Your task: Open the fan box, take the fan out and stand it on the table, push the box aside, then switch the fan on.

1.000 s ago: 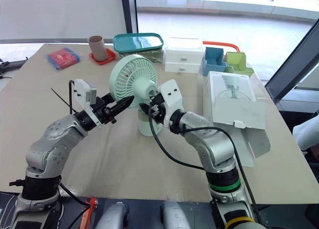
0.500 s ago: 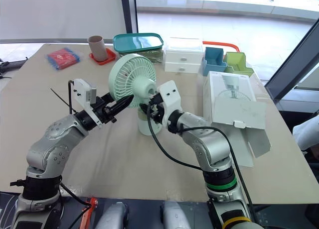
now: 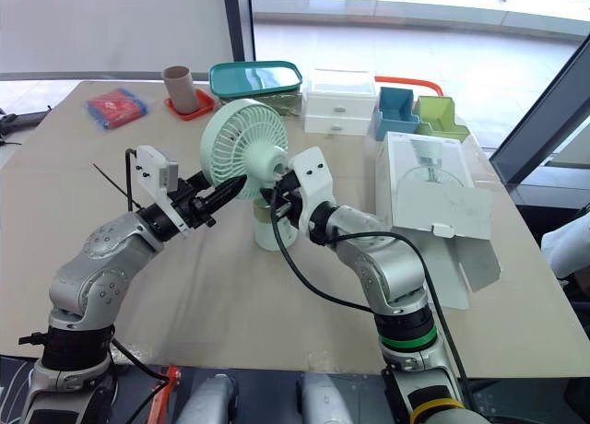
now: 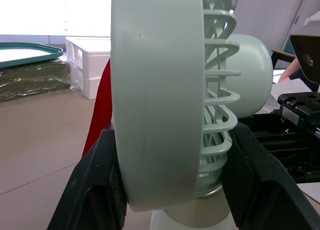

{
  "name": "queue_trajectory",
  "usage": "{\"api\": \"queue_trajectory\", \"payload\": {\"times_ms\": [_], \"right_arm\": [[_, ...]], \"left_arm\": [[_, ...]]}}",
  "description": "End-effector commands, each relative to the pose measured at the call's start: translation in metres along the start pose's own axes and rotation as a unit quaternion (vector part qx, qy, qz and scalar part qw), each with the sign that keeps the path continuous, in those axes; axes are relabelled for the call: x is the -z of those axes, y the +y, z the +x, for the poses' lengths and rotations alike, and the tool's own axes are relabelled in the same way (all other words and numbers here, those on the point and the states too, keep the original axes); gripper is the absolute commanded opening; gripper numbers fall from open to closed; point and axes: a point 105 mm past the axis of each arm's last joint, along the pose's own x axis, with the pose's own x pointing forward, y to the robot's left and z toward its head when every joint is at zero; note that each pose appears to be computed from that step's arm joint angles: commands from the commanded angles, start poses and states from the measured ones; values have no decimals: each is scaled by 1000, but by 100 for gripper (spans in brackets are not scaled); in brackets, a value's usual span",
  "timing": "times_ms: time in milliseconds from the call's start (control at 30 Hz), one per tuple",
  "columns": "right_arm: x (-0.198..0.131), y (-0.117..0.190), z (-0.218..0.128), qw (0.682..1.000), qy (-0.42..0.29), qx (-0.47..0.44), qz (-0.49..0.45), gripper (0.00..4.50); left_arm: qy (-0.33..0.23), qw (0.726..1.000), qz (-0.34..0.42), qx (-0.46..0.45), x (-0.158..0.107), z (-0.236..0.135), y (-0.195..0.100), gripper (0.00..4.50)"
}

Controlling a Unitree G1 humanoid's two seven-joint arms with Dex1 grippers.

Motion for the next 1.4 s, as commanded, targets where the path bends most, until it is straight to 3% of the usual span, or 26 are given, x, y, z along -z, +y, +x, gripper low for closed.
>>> {"api": "queue_trajectory", "payload": {"times_ms": [33, 667, 700, 767, 833, 900, 1400], "right_arm": [[-11, 4, -1, 1000, -17, -5, -12, 46], [-11, 4, -3, 1000, -12, -6, -17, 46], [-11, 4, -3, 1000, -12, -7, -17, 46], [-11, 5, -3, 1000, -12, -9, -16, 46], [-11, 5, -3, 1000, -12, -10, -17, 46], [-10, 4, -3, 1000, -13, -9, -17, 46], [-8, 0, -9, 999, -24, -21, -14, 46]], "left_arm": [[-41, 998, 22, 36, -24, 3, -16, 197], [-35, 998, 16, 40, -22, 0, -12, 197], [-35, 999, 16, 39, -23, -1, -10, 276], [-37, 998, 17, 39, -24, -2, -8, 310], [-35, 998, 25, 46, -25, -3, -7, 389], [-31, 998, 32, 55, -27, -5, -5, 432], [-15, 995, 76, 58, -35, -24, 18, 442]]}}
